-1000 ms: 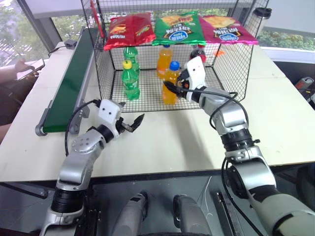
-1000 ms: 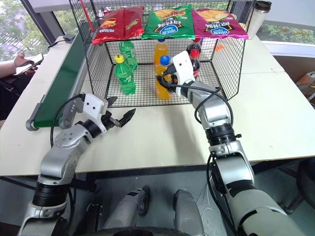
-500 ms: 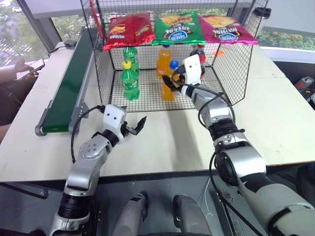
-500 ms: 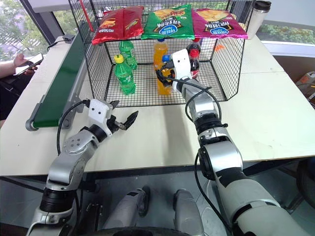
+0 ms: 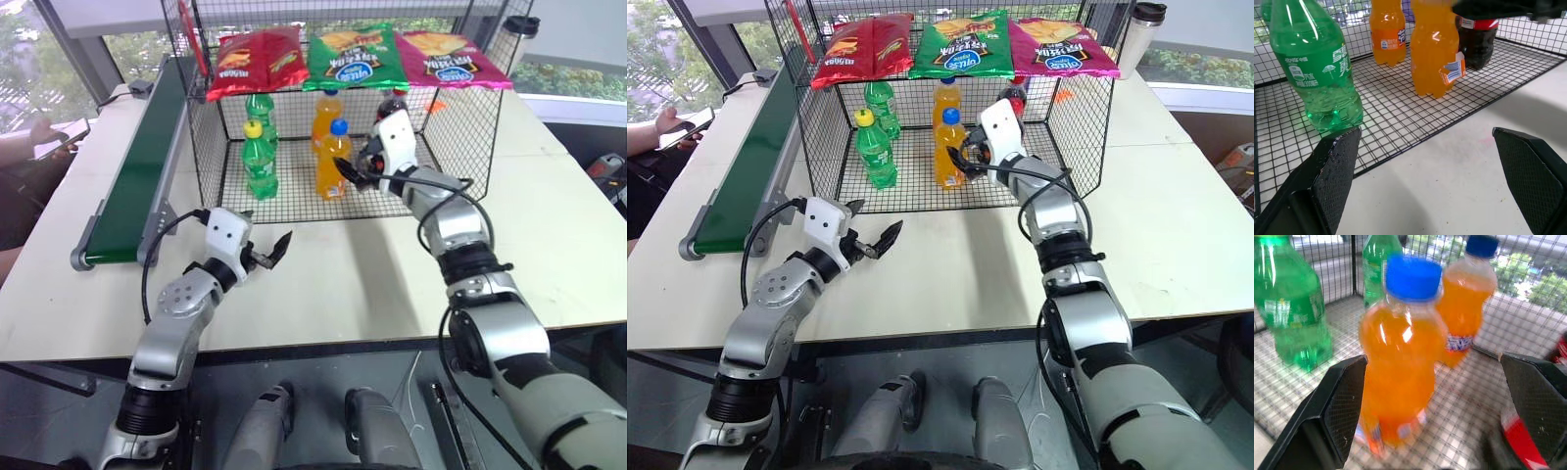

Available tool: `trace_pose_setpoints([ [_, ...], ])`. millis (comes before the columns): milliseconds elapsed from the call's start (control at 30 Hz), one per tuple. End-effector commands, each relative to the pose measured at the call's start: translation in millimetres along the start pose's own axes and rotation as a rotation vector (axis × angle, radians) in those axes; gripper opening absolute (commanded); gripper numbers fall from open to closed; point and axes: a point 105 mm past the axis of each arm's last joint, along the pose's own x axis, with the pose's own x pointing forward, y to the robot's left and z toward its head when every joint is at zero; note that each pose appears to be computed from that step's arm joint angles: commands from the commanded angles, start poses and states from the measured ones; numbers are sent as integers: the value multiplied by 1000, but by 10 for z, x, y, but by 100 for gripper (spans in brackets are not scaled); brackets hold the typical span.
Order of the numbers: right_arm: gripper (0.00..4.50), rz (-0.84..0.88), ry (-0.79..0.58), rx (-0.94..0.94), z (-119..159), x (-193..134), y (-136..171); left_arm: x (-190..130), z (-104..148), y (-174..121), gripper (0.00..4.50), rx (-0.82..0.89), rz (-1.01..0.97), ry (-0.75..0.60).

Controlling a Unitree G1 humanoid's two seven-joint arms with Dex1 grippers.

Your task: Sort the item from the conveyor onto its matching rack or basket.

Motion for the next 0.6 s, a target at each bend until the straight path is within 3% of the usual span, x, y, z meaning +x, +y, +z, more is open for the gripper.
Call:
trace_pose_setpoints([
  [33, 443, 68, 12, -53, 81, -197, -15, 17, 90, -83, 450, 4, -46, -41],
  [333, 443, 529, 145, -23, -303, -882, 739, -90, -36, -184, 450, 3, -162, 28],
  [600, 443, 567, 174, 56, -396, -1035, 938, -141, -77, -238, 450, 31, -242, 65],
])
